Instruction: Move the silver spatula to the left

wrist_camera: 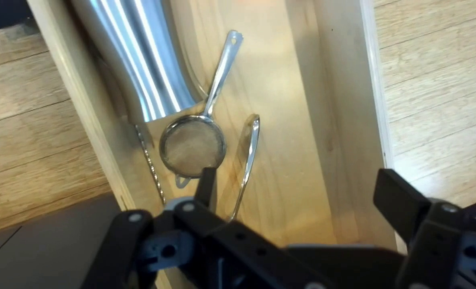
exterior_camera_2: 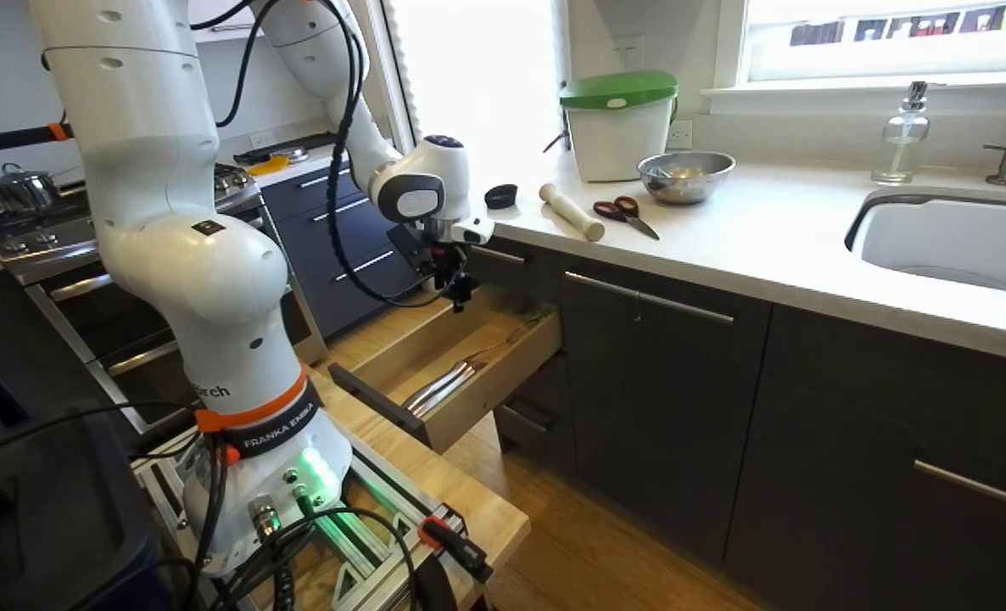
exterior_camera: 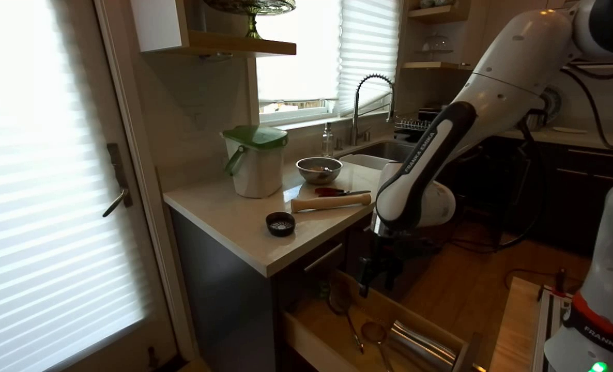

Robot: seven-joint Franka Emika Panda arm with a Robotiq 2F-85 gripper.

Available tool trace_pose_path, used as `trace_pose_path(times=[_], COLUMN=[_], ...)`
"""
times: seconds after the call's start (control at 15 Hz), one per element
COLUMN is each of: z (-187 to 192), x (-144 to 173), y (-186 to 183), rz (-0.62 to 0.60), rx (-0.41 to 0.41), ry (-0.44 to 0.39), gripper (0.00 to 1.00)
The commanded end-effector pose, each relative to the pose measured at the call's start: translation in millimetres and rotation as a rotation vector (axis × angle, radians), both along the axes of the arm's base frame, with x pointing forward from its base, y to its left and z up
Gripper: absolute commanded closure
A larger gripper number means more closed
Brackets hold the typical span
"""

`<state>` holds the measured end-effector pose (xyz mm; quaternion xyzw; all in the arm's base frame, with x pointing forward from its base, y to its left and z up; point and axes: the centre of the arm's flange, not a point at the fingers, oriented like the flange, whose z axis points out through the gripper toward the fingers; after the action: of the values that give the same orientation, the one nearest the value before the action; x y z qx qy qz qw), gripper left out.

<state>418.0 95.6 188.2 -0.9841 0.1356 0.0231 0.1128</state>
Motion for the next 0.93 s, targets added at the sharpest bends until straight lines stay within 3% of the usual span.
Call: trace_pose_path(times=[0.0,0.53,0.6,0.67,0.87], z=[-37,-96,-100,-81,-92], x=[19,38,40,34,39], y=[12,4,2,5,2], rz=[-0.074,-0.139,-0.13,-0.131,-0.13], rx=[0.034,0.038,0.045,0.029,0.035], ry=[-0.004,0.005,0.004,0.014,0.02], gripper=[0.0,0.0,0.0,0.0,0.0])
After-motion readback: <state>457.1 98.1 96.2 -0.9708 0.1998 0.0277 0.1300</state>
